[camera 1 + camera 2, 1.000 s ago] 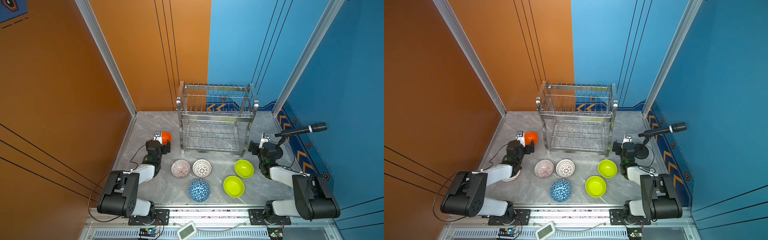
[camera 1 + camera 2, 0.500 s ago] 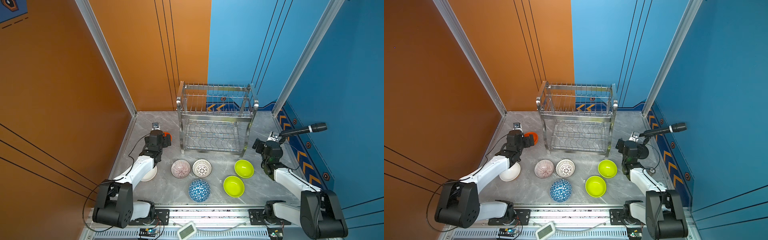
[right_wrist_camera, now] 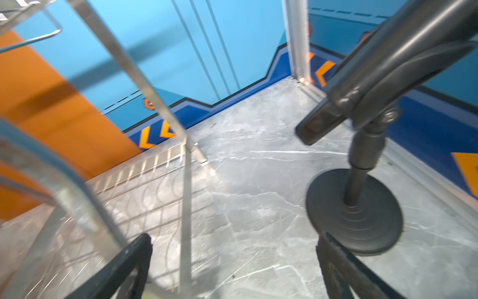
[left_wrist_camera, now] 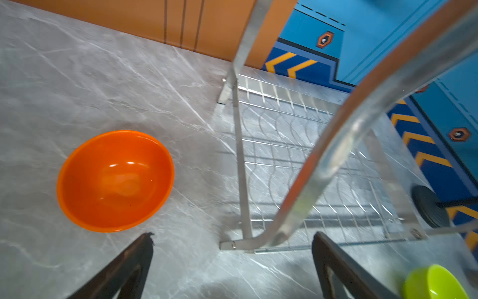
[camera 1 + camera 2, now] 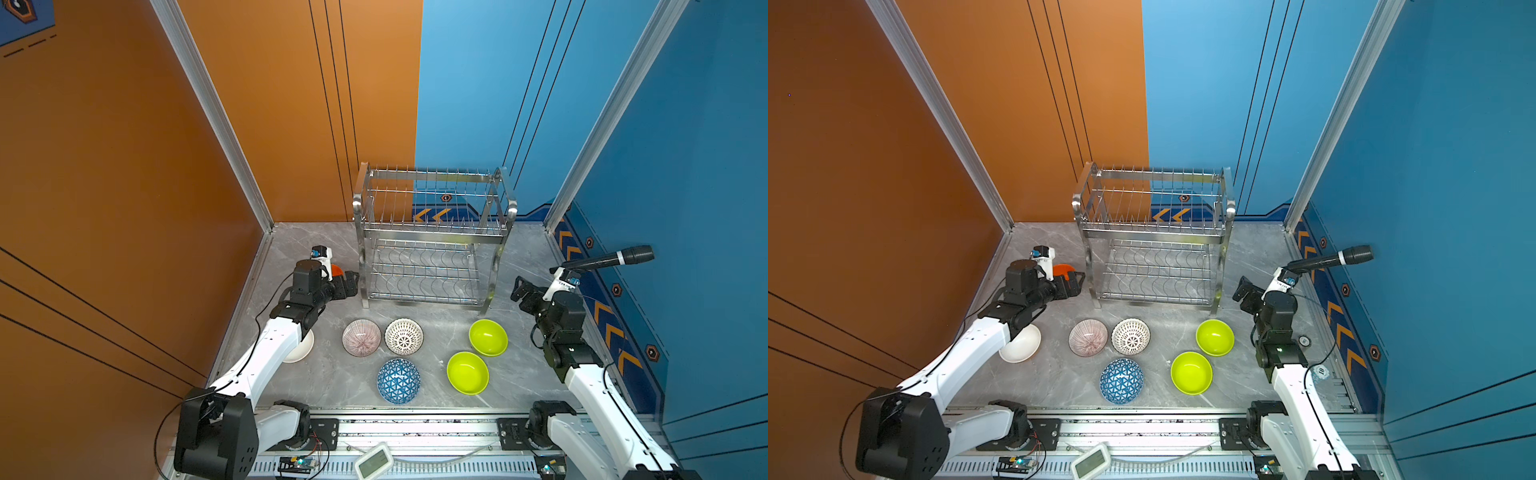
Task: Load bowls into a dish rack
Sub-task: Move the dish rack to the top-center of the table.
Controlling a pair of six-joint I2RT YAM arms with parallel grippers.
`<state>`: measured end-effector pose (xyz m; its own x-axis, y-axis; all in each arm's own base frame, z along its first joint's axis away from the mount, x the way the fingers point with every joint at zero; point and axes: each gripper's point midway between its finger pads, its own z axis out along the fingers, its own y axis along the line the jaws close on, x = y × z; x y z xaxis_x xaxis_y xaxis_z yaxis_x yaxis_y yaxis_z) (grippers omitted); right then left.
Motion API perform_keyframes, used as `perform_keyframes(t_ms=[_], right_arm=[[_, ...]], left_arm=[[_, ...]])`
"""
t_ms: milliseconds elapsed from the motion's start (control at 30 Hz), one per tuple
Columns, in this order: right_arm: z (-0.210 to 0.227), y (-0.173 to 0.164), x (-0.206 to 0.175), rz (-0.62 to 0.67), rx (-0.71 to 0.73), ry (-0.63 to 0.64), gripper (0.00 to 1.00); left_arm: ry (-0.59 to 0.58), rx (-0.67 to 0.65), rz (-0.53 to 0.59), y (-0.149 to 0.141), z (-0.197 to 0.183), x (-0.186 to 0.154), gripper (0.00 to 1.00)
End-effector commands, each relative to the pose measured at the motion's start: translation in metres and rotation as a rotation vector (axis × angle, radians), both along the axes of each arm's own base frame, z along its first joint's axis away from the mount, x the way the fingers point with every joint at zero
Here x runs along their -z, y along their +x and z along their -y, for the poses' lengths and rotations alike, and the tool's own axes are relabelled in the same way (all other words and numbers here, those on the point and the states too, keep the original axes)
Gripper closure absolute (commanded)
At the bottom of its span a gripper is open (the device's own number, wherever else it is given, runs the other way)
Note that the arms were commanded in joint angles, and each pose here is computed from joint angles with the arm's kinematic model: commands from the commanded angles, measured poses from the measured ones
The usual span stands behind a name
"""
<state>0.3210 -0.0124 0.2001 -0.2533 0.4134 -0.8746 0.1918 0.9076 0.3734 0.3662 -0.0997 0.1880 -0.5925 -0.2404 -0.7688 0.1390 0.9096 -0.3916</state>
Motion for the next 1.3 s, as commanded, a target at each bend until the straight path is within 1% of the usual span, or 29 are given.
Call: perform_keyframes(t_ms=[0,100,167,367,500,633,700,767,900,967,1033,1067,1100,1167,1267], right_arm=[[-0.031,-0.009,0.014,-0.023,-0.170,0.073,0.02],[-0.045,-0.010,0.012,-0.001,-0.243,0.095,0.07],[-0.054,-0.006,0.011,-0.003,-0.288,0.097,0.08],[-0.083,0.011,0.013,-0.047,-0.393,0.020,0.15],[-0.091,0.024,0.016,-0.077,-0.405,-0.030,0.24],[-0.093,0.038,0.020,-0.090,-0.392,-0.064,0.27],[-0.091,0.044,0.021,-0.090,-0.382,-0.075,0.35],[-0.092,0.050,0.023,-0.093,-0.383,-0.083,0.38],[-0.095,0.064,0.019,-0.083,-0.387,-0.084,0.51],[-0.096,0.070,0.019,-0.080,-0.384,-0.084,0.54],[-0.099,0.075,0.019,-0.078,-0.392,-0.080,0.61],[-0.101,0.078,0.020,-0.078,-0.394,-0.080,0.63],[-0.102,0.081,0.019,-0.076,-0.396,-0.081,0.65],[-0.104,0.087,0.019,-0.075,-0.399,-0.080,0.72],[-0.108,0.095,0.017,-0.071,-0.404,-0.079,0.78]], left_arm=[[-0.100,0.130,-0.040,-0.018,0.026,-0.002,0.05],[-0.130,0.167,-0.045,-0.024,0.033,-0.002,0.04],[-0.147,0.193,-0.046,-0.027,0.038,-0.002,0.04],[-0.155,0.202,-0.037,-0.026,0.040,-0.005,0.05],[-0.143,0.182,-0.040,-0.023,0.037,-0.009,0.05],[-0.120,0.148,-0.045,-0.022,0.029,-0.009,0.05],[-0.106,0.136,-0.055,-0.022,0.025,-0.007,0.05],[-0.091,0.126,-0.061,-0.022,0.021,-0.006,0.06],[-0.068,0.112,-0.065,-0.021,0.016,-0.005,0.06],[-0.058,0.110,-0.077,-0.022,0.015,-0.002,0.06],[-0.049,0.114,-0.087,-0.022,0.014,-0.001,0.06],[-0.041,0.115,-0.120,-0.027,0.014,0.005,0.06],[-0.034,0.113,-0.129,-0.028,0.013,0.007,0.06],[-0.021,0.112,-0.136,-0.030,0.011,0.009,0.06],[-0.005,0.106,-0.139,-0.031,0.008,0.010,0.05]])
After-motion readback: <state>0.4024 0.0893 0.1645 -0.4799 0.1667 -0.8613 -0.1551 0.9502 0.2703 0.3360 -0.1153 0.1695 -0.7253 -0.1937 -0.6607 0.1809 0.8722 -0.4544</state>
